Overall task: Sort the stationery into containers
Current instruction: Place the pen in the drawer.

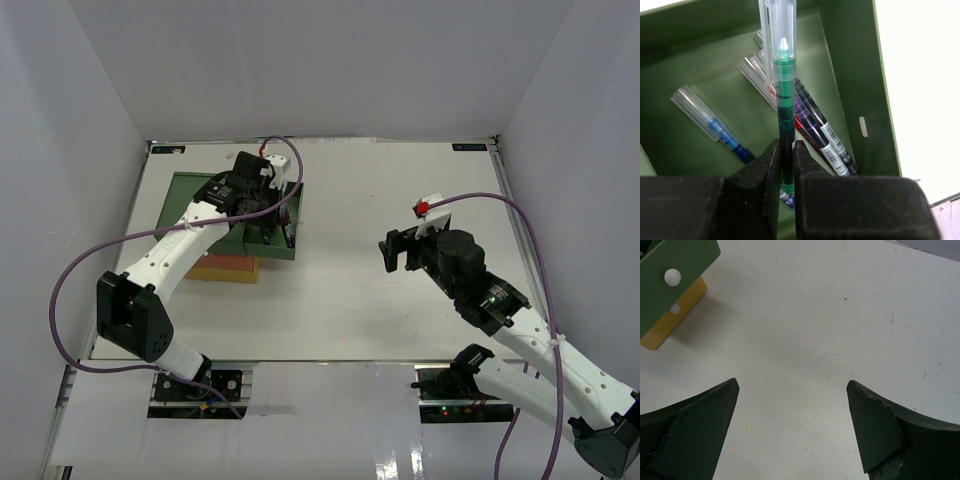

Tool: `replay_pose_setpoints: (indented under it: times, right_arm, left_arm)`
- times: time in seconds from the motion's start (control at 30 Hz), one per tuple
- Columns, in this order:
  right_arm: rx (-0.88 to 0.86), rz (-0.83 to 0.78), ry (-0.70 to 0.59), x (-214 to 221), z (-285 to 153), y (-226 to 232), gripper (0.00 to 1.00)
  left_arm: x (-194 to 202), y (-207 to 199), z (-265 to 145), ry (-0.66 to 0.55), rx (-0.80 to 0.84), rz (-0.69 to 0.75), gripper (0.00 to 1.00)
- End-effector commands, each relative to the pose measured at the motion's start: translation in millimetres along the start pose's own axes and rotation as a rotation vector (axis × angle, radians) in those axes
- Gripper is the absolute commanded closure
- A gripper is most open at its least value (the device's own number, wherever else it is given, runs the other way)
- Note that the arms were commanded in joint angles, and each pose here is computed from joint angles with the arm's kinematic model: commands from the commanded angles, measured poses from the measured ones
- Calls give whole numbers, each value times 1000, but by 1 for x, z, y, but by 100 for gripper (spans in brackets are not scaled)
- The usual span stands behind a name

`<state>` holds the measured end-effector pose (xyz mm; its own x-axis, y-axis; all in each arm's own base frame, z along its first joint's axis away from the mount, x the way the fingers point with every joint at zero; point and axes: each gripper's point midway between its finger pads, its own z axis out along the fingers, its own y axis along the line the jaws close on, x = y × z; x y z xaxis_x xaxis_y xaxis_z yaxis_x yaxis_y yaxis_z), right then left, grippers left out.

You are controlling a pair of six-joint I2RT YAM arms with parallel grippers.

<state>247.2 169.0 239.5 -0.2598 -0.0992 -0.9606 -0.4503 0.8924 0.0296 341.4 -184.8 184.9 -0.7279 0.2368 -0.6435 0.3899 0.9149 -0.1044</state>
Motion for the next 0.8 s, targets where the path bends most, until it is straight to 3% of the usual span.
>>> replay_pose_setpoints:
  times: [0.0, 0.57, 0.77]
  right_arm:
    - [16, 8, -46, -10, 0, -3, 5]
    - [18, 6, -39, -7, 1, -4, 5]
    - [15, 8, -40, -8, 1, -3, 5]
  left_arm:
    - [-13, -2, -10, -34, 12, -13, 86]
    - [-14, 0, -2, -19, 0, -14, 78]
    - [-15, 0, -4, -25, -3, -13, 71]
